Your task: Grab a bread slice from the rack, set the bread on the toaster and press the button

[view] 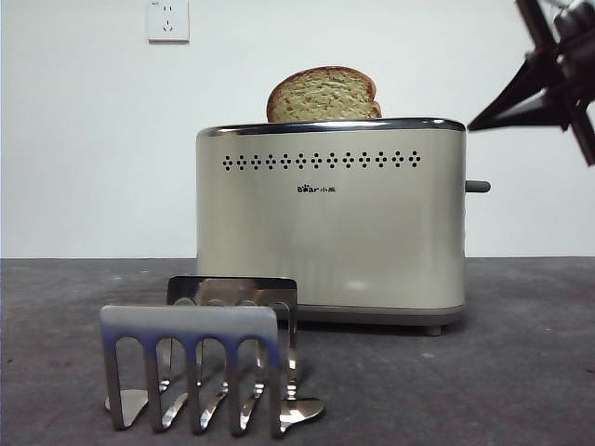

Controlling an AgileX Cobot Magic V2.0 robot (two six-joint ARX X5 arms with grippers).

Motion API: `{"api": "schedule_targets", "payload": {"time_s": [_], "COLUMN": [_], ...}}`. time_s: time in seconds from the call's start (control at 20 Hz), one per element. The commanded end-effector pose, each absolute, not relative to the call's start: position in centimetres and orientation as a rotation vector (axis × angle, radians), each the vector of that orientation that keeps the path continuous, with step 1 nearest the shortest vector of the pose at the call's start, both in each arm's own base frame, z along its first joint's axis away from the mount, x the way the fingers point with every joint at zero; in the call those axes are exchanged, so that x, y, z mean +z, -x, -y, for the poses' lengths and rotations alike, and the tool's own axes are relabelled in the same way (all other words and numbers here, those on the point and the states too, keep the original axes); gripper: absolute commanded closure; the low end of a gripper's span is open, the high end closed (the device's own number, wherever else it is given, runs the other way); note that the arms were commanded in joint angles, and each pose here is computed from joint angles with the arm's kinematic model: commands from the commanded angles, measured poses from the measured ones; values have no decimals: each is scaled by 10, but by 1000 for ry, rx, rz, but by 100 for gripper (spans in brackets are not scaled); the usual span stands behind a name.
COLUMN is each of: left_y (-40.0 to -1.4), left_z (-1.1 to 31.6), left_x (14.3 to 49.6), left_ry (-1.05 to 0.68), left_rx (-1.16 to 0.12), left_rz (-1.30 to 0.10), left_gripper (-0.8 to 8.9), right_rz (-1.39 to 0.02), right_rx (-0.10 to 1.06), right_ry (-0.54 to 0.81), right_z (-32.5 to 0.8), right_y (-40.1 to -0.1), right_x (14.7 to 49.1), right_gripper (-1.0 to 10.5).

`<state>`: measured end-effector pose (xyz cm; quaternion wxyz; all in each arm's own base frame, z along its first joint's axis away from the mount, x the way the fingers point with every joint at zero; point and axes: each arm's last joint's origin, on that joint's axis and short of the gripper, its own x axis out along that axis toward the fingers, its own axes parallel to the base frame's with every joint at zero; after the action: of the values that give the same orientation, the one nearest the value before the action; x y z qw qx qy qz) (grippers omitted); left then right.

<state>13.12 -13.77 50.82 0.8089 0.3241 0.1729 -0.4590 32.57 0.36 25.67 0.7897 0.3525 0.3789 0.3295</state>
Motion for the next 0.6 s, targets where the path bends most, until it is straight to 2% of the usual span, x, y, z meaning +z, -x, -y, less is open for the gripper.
{"api": "schedule_targets", "payload": {"time_s": [0.05, 0.3, 0.6], "left_y": [-131, -131, -131], "left_z": [138, 137, 136], "left_x": [507, 507, 507], "left_ry": [-626, -570, -405], "left_rx": [-923, -896, -827], "left_rz": [-424, -449, -525], "left_gripper": [820, 821, 819], "right_rz": [-850, -904, -973], "right_rx": [706, 667, 611], "right_ry": [-777, -749, -686], "right_z": [-4, -4, -3], "right_y": [-332, -330, -325], "right_x": [251, 243, 233], "right_gripper": [954, 954, 954]}}
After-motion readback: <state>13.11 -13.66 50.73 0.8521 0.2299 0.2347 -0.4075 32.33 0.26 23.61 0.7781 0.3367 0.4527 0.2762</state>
